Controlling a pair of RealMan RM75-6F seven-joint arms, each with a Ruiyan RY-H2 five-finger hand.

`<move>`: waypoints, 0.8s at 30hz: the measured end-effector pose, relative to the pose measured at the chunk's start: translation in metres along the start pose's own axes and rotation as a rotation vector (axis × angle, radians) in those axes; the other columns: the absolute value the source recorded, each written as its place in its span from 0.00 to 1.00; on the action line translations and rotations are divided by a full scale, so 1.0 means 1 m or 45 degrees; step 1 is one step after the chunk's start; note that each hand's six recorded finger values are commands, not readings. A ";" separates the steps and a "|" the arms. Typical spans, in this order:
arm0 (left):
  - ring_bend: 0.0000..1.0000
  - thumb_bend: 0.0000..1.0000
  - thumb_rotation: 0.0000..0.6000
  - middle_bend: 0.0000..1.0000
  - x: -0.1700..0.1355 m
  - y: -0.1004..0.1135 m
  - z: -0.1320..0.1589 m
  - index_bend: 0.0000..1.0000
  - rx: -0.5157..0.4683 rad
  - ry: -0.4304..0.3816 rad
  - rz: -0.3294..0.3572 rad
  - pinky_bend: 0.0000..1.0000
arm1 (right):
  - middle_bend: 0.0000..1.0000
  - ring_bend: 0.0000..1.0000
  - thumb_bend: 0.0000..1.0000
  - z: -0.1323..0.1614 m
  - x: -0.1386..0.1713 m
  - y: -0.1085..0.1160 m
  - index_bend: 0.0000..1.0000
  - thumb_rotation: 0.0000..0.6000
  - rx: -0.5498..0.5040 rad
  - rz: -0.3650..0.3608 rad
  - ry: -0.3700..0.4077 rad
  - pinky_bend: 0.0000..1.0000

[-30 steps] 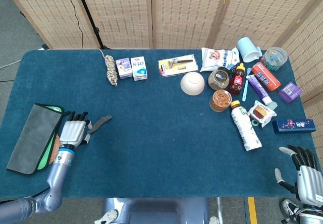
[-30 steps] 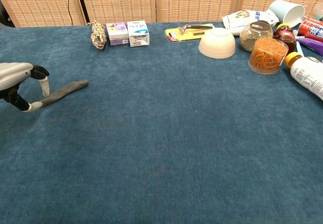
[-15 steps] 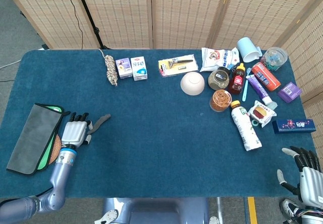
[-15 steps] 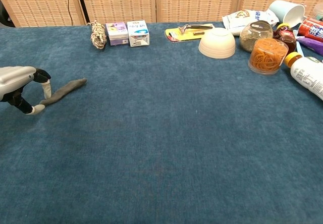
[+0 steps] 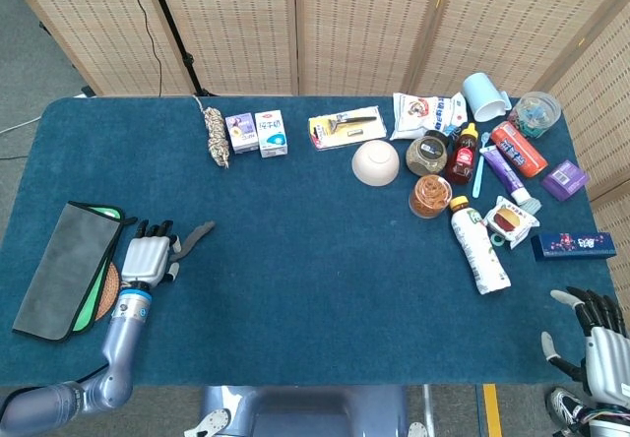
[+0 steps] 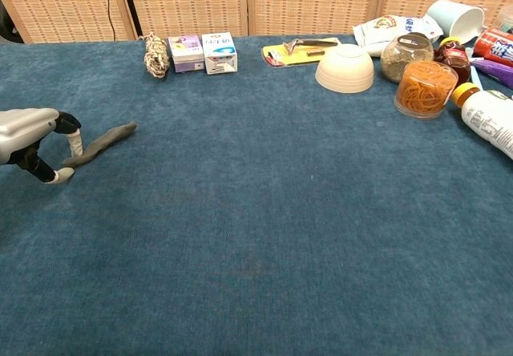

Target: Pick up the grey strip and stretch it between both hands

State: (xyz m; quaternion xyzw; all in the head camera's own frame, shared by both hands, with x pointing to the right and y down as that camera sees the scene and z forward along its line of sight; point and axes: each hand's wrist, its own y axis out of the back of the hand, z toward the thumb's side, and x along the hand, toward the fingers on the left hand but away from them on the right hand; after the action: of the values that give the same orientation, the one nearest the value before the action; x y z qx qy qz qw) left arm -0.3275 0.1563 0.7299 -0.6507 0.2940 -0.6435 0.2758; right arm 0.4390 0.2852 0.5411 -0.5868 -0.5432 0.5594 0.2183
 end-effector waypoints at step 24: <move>0.17 0.56 1.00 0.16 0.003 0.001 0.012 0.55 -0.006 -0.017 0.013 0.03 | 0.18 0.10 0.39 -0.002 0.002 0.000 0.26 1.00 0.001 0.004 -0.012 0.00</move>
State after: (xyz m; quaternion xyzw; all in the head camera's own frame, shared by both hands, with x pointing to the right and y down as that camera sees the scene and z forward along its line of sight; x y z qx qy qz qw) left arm -0.3152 0.1531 0.7311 -0.6541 0.2970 -0.6369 0.2797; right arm 0.4406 0.2879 0.5406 -0.5848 -0.5431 0.5628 0.2151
